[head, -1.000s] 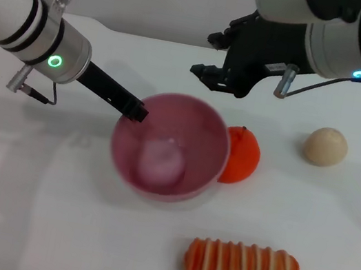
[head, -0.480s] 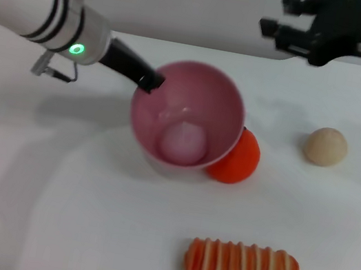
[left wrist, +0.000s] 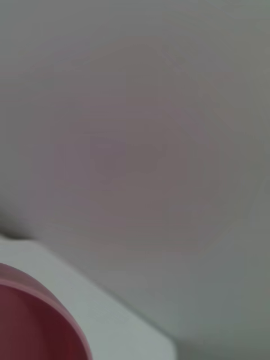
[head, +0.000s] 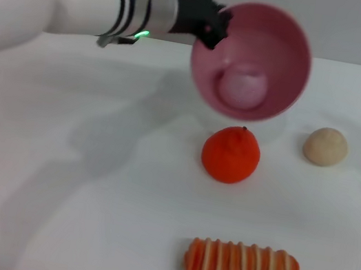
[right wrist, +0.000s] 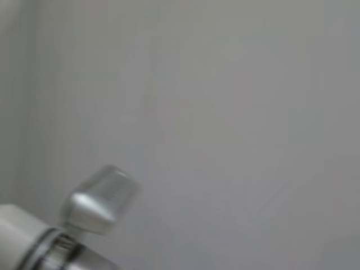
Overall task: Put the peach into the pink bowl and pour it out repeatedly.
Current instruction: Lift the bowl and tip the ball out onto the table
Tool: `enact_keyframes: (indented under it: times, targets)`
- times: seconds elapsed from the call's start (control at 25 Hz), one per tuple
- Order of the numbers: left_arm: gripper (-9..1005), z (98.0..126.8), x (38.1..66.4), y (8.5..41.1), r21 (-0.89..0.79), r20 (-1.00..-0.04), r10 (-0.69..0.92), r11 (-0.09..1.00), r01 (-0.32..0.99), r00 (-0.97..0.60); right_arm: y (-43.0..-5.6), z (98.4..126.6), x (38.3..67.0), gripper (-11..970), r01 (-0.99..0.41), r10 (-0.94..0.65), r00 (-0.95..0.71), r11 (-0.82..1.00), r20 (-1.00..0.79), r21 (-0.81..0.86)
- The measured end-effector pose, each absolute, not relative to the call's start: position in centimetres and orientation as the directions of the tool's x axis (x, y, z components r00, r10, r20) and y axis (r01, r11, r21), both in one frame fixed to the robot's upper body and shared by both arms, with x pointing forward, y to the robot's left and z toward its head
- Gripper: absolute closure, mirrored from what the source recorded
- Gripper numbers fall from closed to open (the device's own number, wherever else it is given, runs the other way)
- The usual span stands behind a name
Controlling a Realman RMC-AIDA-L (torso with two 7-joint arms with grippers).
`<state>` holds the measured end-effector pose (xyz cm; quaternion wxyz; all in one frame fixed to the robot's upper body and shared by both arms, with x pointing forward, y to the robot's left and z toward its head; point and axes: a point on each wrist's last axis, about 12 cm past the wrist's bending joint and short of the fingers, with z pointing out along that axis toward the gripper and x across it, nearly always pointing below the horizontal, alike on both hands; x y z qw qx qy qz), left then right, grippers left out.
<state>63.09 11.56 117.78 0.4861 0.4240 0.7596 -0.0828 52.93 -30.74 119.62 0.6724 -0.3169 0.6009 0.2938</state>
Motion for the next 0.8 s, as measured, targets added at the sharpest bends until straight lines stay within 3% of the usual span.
enact_keyframes:
  times: [0.12, 0.16, 0.36, 0.8]
  targets:
    - [958, 117.8, 63.1, 11.6, 0.287, -0.809, 0.564, 0.627, 0.725, -0.168, -32.4, 118.2, 52.6, 501, -0.732, 0.045, 0.102, 0.680, -0.994, -0.044]
    - [958, 118.5, 62.9, 10.1, 0.384, -0.838, 0.545, 0.618, 0.686, -0.022, -32.8, 117.8, 52.4, 501, -0.719, 0.056, 0.108, 0.694, -0.993, -0.039]
    - [958, 118.1, 61.5, 9.1, 0.486, -0.853, 0.495, 0.642, 0.593, 0.165, -35.3, 116.6, 51.4, 501, -0.640, 0.087, 0.132, 0.768, -0.987, -0.018]
    - [957, 117.1, 58.1, 9.2, 0.578, -0.809, 0.428, 0.704, 0.413, 0.403, -37.9, 115.5, 50.3, 500, -0.552, 0.110, 0.131, 0.833, -0.985, 0.019]
